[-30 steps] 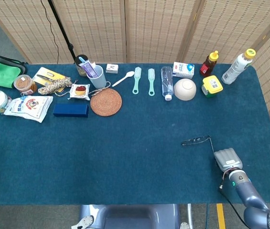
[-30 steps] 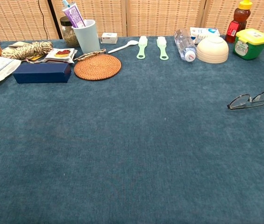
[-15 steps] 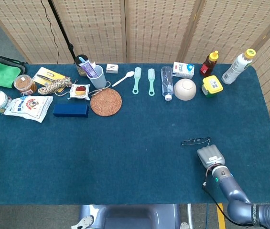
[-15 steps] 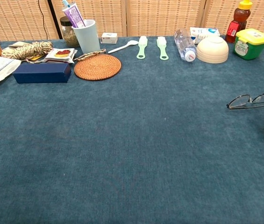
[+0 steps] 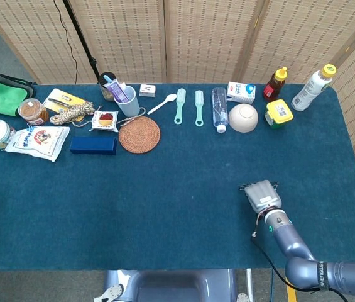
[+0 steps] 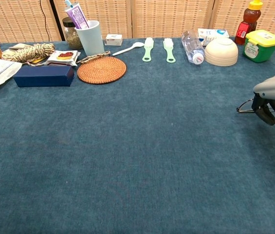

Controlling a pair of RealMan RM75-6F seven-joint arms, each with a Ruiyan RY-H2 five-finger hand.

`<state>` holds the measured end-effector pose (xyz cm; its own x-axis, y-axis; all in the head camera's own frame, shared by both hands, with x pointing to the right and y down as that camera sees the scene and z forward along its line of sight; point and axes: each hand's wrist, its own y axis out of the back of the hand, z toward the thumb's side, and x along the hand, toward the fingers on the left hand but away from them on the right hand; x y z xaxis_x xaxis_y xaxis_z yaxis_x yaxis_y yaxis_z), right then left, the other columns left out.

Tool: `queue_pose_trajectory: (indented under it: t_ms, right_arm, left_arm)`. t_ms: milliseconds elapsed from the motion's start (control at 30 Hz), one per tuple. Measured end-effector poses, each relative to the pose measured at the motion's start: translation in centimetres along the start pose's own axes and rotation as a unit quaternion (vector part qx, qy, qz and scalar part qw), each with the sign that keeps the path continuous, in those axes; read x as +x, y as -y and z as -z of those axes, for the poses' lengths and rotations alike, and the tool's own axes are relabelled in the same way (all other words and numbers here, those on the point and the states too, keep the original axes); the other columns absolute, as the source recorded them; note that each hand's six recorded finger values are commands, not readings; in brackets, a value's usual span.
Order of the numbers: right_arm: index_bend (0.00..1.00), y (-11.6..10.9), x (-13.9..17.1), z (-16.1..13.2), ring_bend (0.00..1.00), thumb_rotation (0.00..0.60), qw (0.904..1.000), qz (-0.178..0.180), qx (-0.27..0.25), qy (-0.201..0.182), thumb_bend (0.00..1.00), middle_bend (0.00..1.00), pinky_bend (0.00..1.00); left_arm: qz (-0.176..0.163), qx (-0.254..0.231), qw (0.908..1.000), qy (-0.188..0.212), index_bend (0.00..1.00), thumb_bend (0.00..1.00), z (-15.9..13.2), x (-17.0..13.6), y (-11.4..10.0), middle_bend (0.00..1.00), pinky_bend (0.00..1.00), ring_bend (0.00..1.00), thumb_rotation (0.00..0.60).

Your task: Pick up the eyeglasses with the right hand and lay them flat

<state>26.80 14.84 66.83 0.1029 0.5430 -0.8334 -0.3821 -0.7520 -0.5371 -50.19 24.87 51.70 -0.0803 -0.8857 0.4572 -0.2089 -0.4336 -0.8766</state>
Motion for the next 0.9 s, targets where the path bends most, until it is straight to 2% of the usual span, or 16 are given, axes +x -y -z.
queue_pose_trajectory:
  t_ms: [133, 300, 433, 667, 900]
  right_arm:
    - [0.52, -1.1, 0.3, 0.7, 0.37, 0.600, 0.9998, 0.018, -0.003, 0.005, 0.19, 0.42, 0.44]
    - [0.37, -1.8, 0.6, 1.2, 0.25, 0.600, 0.9988, 0.048, -0.005, -0.005, 0.19, 0.28, 0.28]
    - [0.30, -2.0, 0.6, 1.7, 0.15, 0.600, 0.9970, 0.076, -0.009, -0.013, 0.16, 0.17, 0.16]
    - [0.29, -1.3, 0.0, 3.2, 0.07, 0.600, 0.9922, 0.123, -0.012, -0.022, 0.15, 0.12, 0.07]
    - [0.31, 0.5, -0.7, 4.9, 0.06, 0.600, 0.9904, 0.136, -0.010, -0.021, 0.11, 0.12, 0.04]
  left_arm:
    - [0.000, -0.001, 1.0000, 0.004, 0.12, 0.34, -0.3, 0.1, 0.0, 0.08, 0.00, 0.06, 0.600]
    - [-0.003, 0.000, 1.0000, 0.008, 0.12, 0.34, -0.6, 0.2, -0.2, 0.08, 0.00, 0.06, 0.600]
    - [-0.005, 0.002, 0.9999, 0.010, 0.12, 0.34, -0.7, 0.2, -0.4, 0.08, 0.00, 0.06, 0.600]
    - [-0.011, 0.006, 0.9999, 0.012, 0.12, 0.34, -1.1, 0.2, -1.0, 0.08, 0.00, 0.06, 0.600]
    - [-0.014, 0.009, 0.9998, 0.014, 0.12, 0.34, -1.5, 0.1, -1.3, 0.08, 0.00, 0.06, 0.600]
